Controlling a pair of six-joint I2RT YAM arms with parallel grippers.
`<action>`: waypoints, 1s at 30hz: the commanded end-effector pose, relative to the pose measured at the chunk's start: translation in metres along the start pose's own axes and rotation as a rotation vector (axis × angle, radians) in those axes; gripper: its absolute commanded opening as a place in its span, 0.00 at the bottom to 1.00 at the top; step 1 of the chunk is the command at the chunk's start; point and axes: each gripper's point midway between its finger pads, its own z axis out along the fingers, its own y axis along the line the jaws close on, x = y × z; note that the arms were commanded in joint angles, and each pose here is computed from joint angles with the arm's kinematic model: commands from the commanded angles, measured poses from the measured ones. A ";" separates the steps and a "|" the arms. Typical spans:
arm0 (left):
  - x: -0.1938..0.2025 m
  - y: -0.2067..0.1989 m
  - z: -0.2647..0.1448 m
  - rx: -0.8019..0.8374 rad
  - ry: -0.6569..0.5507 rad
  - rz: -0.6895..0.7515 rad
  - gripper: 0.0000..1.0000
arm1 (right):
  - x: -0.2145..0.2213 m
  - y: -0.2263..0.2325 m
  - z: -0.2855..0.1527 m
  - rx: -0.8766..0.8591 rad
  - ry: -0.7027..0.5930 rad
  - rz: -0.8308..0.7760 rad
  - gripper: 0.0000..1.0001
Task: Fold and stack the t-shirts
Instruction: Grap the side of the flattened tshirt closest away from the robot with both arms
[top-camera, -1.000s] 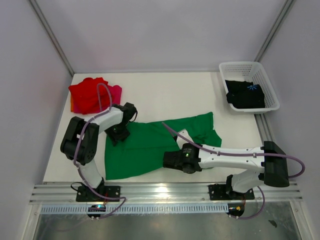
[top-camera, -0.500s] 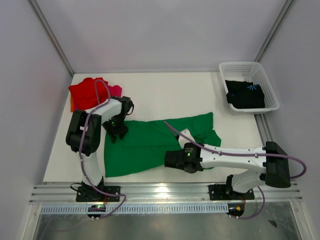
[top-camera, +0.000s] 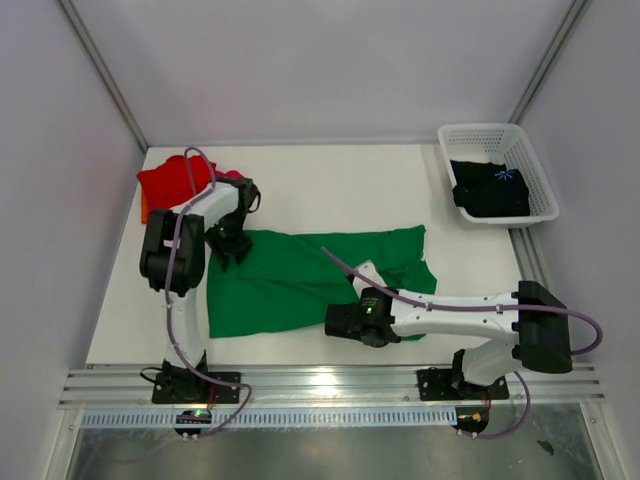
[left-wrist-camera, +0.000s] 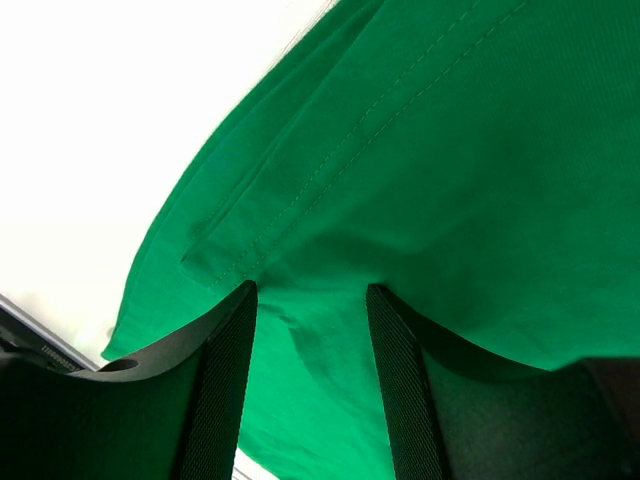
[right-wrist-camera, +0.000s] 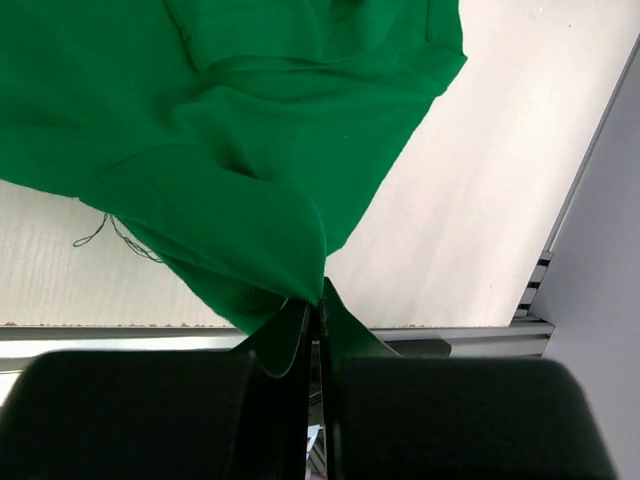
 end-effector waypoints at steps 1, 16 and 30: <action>-0.034 -0.040 0.016 0.084 -0.091 -0.058 0.52 | 0.000 0.005 0.007 0.010 0.000 -0.025 0.03; -0.056 -0.056 -0.036 0.270 -0.136 -0.034 0.55 | 0.011 0.029 0.025 0.006 0.054 -0.094 0.03; -0.019 0.023 -0.069 0.278 -0.137 -0.259 0.61 | 0.007 0.045 0.033 -0.020 0.040 -0.118 0.03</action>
